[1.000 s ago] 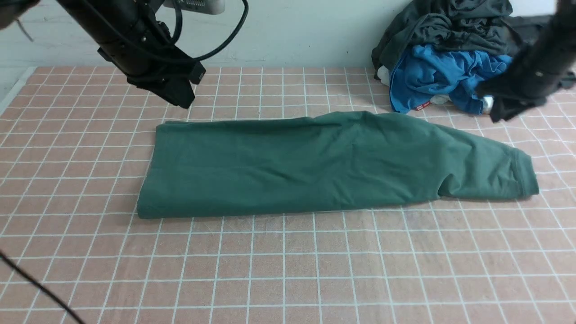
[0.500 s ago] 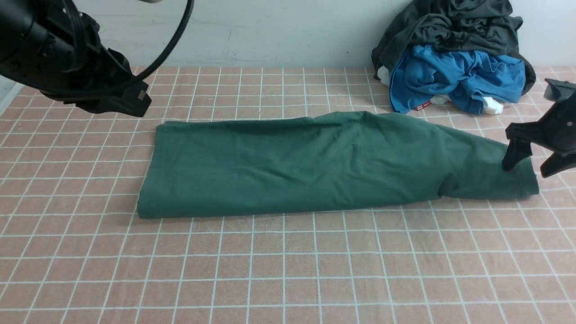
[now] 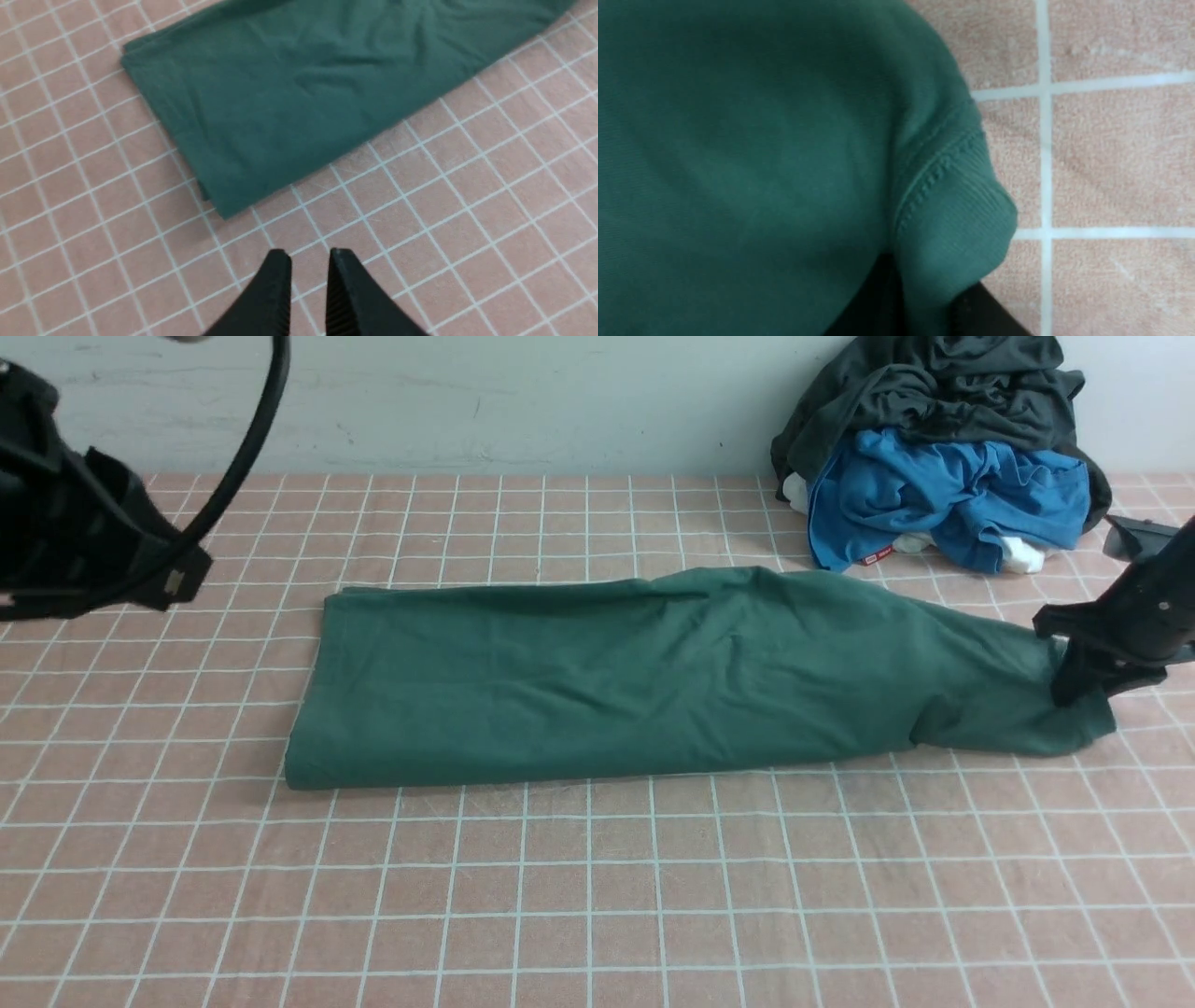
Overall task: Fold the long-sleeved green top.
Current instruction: Use the right arm to clamp the right edge of the fabric, then use the right arm to drag the right edge of the fabric to the left and folds it over the left edge
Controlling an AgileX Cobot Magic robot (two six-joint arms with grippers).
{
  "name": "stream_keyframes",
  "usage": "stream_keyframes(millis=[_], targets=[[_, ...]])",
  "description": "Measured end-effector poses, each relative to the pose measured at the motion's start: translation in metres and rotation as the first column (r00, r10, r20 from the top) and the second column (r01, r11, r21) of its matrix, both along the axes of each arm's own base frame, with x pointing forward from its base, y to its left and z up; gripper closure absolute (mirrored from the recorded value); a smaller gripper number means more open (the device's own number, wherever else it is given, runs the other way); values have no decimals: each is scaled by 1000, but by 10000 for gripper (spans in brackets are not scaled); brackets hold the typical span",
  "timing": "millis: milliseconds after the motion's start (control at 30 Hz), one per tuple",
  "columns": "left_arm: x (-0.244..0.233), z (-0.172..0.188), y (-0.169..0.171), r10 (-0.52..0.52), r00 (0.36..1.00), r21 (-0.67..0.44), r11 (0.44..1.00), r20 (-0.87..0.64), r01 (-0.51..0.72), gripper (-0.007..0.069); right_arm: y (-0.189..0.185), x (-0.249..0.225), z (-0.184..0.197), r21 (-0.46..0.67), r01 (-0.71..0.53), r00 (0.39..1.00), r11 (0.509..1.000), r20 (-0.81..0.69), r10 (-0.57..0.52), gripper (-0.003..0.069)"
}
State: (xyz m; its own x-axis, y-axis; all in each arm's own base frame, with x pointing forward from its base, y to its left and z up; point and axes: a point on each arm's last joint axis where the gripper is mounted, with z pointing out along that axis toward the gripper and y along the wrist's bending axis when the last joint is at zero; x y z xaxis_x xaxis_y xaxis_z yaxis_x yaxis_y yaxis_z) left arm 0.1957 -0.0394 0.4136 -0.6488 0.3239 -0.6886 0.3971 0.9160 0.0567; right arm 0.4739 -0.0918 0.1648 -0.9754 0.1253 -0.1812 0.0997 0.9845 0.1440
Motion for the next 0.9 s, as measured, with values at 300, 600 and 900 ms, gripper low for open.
stream_keyframes(millis=[300,600,900], targets=[[-67,-80,34,296,954,118,950,-43,-289,522,-45,-15,133,-172,153,952,973,290,-98,635],[-66,-143,33,333,943,54,942,-23,-331,522,84,-24,209,49,-80,881,996,470,47,635],[-63,-141,30,332,943,4,943,-1,-332,522,284,-26,139,156,-462,845,873,375,380,635]])
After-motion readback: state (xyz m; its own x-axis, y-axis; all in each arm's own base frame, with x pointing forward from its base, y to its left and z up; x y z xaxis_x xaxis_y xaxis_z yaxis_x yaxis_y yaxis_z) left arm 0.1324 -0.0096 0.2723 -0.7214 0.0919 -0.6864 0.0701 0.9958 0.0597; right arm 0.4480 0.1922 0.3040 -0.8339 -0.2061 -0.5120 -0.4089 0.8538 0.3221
